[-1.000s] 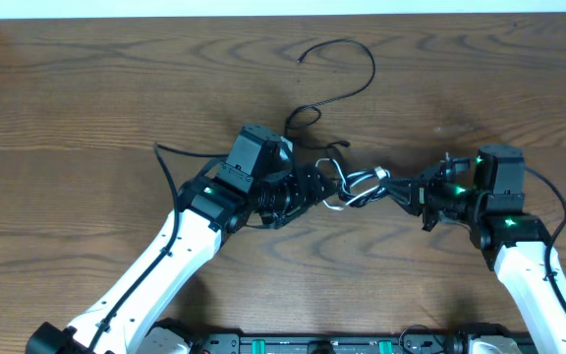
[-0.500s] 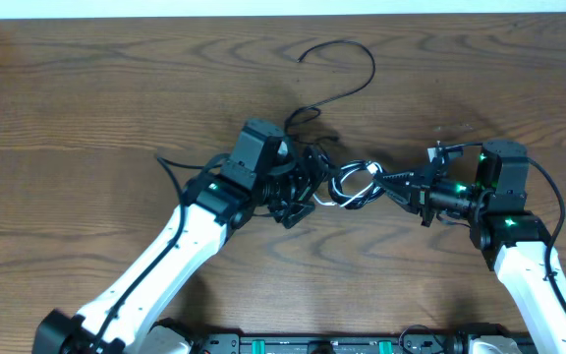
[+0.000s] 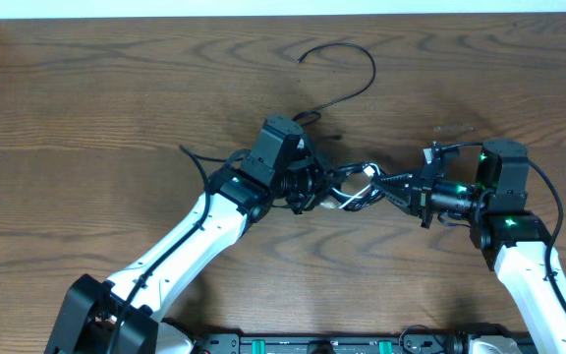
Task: Untangle cables
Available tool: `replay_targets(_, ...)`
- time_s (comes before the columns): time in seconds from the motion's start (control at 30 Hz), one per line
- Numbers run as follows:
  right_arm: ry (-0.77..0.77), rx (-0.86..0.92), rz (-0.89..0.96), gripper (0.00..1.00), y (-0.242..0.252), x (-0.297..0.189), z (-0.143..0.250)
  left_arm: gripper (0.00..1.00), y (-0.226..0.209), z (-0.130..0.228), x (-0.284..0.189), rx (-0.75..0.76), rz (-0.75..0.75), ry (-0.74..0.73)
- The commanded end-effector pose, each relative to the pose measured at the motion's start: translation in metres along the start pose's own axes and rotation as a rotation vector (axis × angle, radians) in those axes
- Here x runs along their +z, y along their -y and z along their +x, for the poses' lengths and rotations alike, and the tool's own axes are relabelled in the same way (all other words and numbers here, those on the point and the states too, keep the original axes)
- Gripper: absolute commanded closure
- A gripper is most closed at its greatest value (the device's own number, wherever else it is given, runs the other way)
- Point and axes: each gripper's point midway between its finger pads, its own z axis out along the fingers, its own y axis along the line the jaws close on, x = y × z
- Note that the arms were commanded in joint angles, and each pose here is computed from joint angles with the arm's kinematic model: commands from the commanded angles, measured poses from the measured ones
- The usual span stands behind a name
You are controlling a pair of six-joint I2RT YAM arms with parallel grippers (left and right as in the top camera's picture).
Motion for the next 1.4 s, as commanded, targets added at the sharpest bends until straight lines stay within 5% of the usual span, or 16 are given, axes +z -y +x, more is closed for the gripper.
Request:
replay_targets(0.0, -0.081, -0.076, -0.034, 0.99, -0.011, -0.001, 0.016, 0.92, -0.003, -0.021, 0.000, -0.001, -0.016, 0.115)
replay_targets(0.13, -0.004, -0.260, -0.008, 0.95, -0.007, 0.000, 0.002, 0.92, -0.005, -0.028, -0.001, 0.047, -0.027, 0.158)
replay_targets(0.4, 0.167, -0.610, 0.113, 0.64, 0.005, -0.003, -0.031, 0.92, -0.008, -0.053, -0.007, 0.276, -0.088, 0.299)
replay_targets(0.67, 0.134, -0.564, 0.128, 0.48, 0.010, 0.004, -0.022, 0.92, -0.011, -0.075, -0.016, 0.390, -0.152, 0.428)
replay_targets(0.87, 0.112, -0.578, 0.204, 0.48, 0.021, 0.030, -0.005, 0.92, -0.007, -0.076, -0.016, 0.454, -0.149, 0.430)
replay_targets(1.37, 0.299, -0.285, 0.277, 0.59, 0.029, 0.057, -0.007, 0.92, 0.006, -0.060, -0.007, 0.647, -0.136, 0.406)
